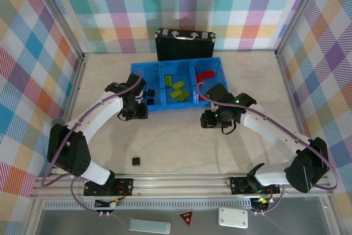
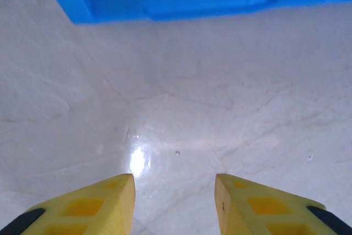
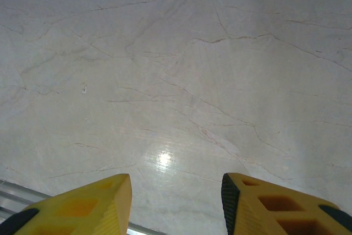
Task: Sort the legos into containers by color
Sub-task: Pick up the lego from the bottom-left of the table.
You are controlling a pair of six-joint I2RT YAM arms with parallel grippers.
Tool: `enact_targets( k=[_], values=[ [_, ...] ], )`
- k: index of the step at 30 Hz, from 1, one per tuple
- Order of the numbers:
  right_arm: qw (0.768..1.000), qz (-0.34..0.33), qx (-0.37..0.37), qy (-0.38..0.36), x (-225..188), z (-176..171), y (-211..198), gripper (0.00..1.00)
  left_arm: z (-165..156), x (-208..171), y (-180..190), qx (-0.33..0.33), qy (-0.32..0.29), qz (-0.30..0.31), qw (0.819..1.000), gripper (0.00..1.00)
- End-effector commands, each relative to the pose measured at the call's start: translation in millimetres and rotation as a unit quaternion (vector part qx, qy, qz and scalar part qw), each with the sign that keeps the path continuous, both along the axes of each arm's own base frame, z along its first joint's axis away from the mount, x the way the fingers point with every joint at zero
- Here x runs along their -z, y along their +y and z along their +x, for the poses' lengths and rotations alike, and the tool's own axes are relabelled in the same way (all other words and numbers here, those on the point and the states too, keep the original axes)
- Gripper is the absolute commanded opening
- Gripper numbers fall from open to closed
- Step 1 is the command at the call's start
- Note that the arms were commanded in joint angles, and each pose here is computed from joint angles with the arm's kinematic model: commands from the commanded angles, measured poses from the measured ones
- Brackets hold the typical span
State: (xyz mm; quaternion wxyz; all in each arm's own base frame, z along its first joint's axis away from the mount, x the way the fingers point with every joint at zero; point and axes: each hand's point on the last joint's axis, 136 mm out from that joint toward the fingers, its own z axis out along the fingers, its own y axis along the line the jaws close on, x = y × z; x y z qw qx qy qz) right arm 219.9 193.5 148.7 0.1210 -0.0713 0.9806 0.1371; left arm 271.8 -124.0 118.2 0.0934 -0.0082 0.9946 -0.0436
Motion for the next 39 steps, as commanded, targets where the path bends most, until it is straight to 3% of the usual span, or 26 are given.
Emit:
enact_targets(
  k=[1,21,39],
  values=[
    [1.000,0.018,-0.019,-0.006,-7.6,3.8,13.0,0.49,-24.5,5.0,3.2,-0.024,0.010,0.011,1.000,0.43],
    [0.999,0.023,-0.042,0.014,2.3,-1.7,18.7,0.49,-111.3,46.5,19.8,-0.093,0.025,0.037,0.995,0.44],
    [0.998,0.030,-0.042,0.026,6.3,-12.6,15.4,0.49,-151.4,86.6,14.7,-0.100,0.050,0.043,0.993,0.46]
  ],
)
